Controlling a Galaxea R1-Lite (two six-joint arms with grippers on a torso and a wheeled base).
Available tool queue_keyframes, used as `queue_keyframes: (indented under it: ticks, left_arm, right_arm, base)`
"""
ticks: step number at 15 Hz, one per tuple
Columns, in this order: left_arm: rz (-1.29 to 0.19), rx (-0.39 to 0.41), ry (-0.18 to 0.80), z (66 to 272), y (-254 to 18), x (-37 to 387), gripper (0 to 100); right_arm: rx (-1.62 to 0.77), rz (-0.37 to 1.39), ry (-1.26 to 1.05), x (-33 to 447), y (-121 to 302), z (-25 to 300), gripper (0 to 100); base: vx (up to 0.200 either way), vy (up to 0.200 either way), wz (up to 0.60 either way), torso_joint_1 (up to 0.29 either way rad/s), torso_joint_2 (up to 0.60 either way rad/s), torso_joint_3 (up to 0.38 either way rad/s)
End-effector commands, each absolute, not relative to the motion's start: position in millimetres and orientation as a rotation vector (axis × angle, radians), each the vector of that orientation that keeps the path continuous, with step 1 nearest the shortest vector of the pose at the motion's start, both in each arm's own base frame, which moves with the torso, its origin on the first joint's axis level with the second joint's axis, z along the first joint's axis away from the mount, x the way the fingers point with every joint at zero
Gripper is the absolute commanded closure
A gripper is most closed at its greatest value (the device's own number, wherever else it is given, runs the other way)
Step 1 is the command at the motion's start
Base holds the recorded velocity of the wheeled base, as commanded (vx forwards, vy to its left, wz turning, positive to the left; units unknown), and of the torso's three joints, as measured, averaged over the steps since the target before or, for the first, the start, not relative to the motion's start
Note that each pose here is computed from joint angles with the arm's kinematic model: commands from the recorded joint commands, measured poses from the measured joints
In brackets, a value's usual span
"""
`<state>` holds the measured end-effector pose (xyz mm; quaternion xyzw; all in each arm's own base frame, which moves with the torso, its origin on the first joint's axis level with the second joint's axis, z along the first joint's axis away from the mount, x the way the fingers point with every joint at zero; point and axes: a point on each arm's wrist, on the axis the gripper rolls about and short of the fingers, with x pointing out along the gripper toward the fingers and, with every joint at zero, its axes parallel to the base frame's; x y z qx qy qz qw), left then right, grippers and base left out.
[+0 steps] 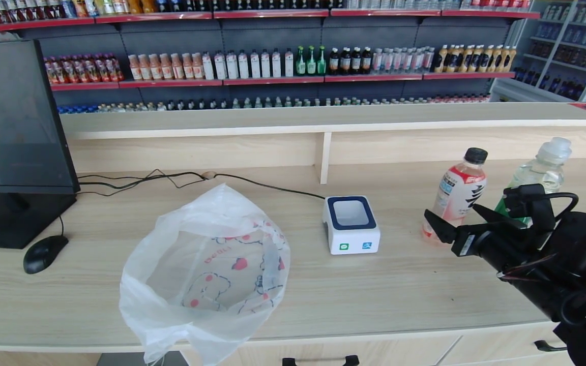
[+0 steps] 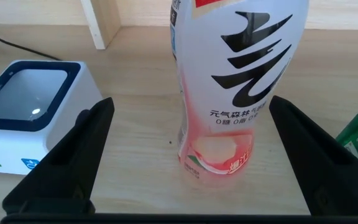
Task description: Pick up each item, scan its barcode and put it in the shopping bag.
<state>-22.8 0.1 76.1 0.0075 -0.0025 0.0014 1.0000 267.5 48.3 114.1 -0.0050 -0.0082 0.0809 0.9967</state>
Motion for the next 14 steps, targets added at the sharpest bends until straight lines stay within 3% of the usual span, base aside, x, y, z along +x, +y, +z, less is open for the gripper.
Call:
queue_keyframes:
  ticks: [1,14]
  left_arm:
    - [0.003,0.015,-0.005,76.1,0.1,-22.7,0]
    - [0.002,0.034,-0.008,76.5,0.0,-22.7,0]
  right_arm:
    - [-0.010,0.172,-0.022,267.5,51.1,115.2,0]
    - [-0.066,0.166,-0.033,276.9,51.6,113.5,0]
  base:
    - [0.000,0.000,0.00,0.000,0.00,0.000]
    - [0.000,0.000,0.00,0.000,0.00,0.000]
